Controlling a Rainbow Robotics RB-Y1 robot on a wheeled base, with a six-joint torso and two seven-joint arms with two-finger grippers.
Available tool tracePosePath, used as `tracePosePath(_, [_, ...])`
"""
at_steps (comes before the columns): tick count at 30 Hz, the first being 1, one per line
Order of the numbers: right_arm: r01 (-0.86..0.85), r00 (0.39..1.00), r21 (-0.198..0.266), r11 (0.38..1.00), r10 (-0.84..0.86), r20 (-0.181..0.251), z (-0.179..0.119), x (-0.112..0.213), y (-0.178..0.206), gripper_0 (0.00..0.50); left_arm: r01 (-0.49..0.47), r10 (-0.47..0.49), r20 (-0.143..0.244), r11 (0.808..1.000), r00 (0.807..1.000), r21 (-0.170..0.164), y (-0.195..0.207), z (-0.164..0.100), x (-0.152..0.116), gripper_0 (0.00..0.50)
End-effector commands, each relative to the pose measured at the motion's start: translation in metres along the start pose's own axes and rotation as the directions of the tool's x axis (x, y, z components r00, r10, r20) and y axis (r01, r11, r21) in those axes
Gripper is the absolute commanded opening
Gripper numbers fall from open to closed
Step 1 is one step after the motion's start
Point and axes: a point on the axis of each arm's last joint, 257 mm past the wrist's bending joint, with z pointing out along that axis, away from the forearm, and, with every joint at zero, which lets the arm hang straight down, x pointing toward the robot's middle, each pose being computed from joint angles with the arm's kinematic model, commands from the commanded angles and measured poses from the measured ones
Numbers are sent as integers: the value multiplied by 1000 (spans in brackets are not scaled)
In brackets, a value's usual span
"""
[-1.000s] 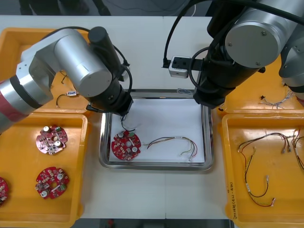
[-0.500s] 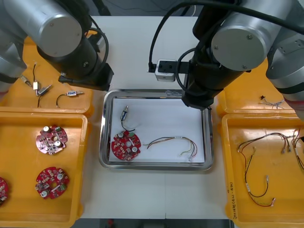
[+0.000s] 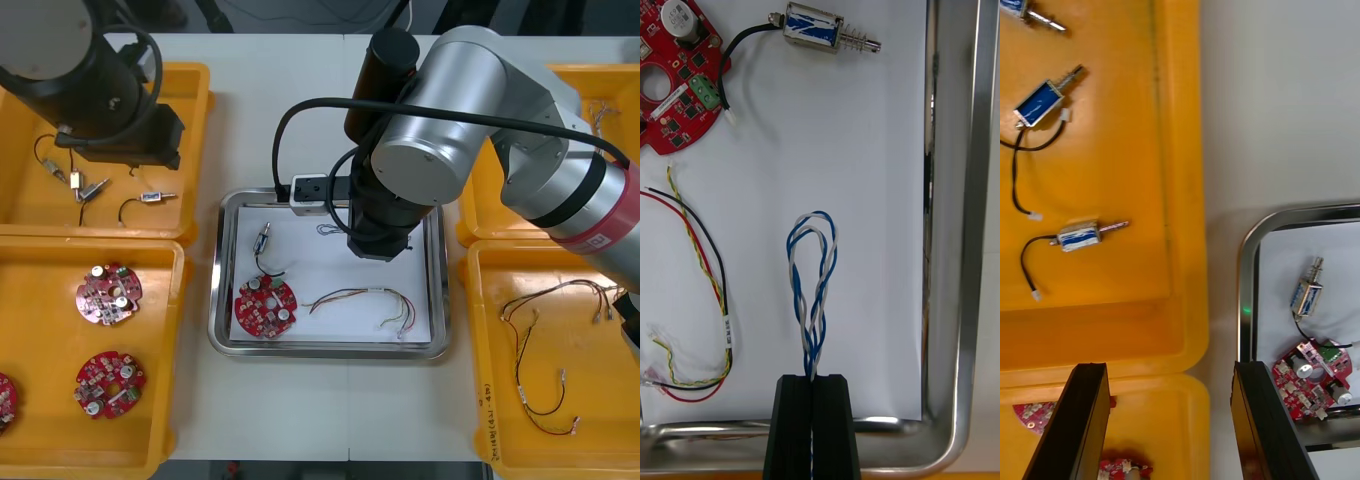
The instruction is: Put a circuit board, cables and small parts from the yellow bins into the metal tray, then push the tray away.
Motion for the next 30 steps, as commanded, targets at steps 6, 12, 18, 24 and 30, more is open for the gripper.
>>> tracePosePath(6, [122, 992, 57, 991, -120, -31, 22, -15, -4, 0, -113, 114, 9, 990, 993, -87, 68, -5, -1, 474])
tracePosePath(12, [123, 992, 64, 990, -120, -44, 41, -10, -7, 0, -182, 183, 13, 981, 983, -61, 75, 15, -8, 475])
tracePosePath(18, [121, 992, 73, 990, -120, -28, 54, -12, -9, 0, -225, 227, 26, 973, 973, -58, 74, 31, -13, 474])
tracePosePath(24, [126, 992, 100, 987, -124, -27, 64, -12, -15, 0, -315, 316, 25, 948, 948, -51, 73, 56, -13, 474])
tracePosePath(30, [121, 992, 97, 988, -117, -40, 68, -6, -15, 0, -428, 429, 14, 902, 903, -53, 83, 75, -14, 474])
